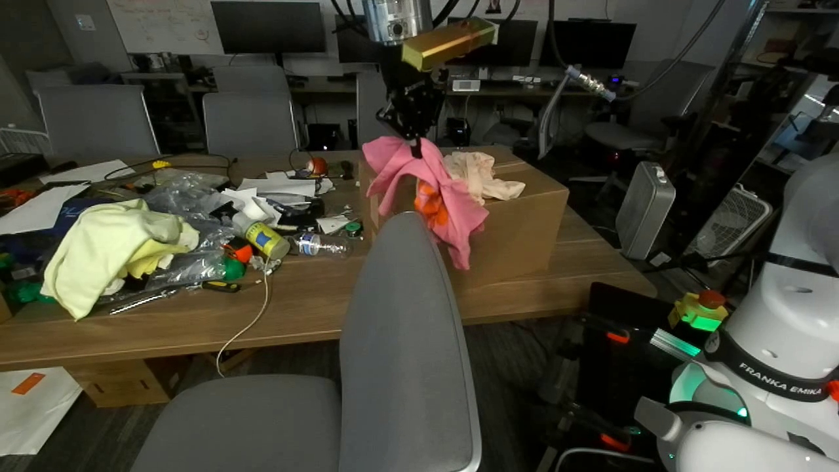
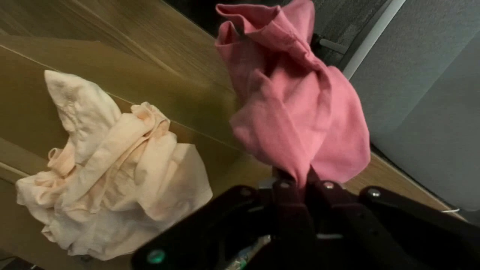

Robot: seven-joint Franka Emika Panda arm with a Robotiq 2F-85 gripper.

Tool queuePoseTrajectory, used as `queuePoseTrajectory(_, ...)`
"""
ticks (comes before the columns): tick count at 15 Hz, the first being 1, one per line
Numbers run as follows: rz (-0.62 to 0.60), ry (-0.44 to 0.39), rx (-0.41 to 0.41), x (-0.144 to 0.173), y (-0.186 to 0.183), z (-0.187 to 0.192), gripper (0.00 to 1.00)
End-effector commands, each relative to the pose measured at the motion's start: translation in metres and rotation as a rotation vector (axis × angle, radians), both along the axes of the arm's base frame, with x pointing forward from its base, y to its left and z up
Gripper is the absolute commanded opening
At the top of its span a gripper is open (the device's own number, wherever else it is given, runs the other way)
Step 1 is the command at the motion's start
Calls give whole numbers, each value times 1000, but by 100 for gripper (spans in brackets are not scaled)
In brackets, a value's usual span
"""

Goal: Place the t-shirts on the brown box

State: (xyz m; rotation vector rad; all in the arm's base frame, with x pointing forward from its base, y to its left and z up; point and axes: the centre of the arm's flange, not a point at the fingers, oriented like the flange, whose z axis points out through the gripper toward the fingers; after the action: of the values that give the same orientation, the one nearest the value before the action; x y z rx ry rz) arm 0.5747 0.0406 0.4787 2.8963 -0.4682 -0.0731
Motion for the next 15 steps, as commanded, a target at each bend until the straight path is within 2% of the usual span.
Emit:
queuePoseTrajectory(1, -146, -83, 2, -6, -40, 29, 9)
queuePoseTrajectory(8, -425, -214, 40, -27, -123, 69, 9)
queuePoseTrajectory(15, -658, -283, 85, -52, -188, 91, 9)
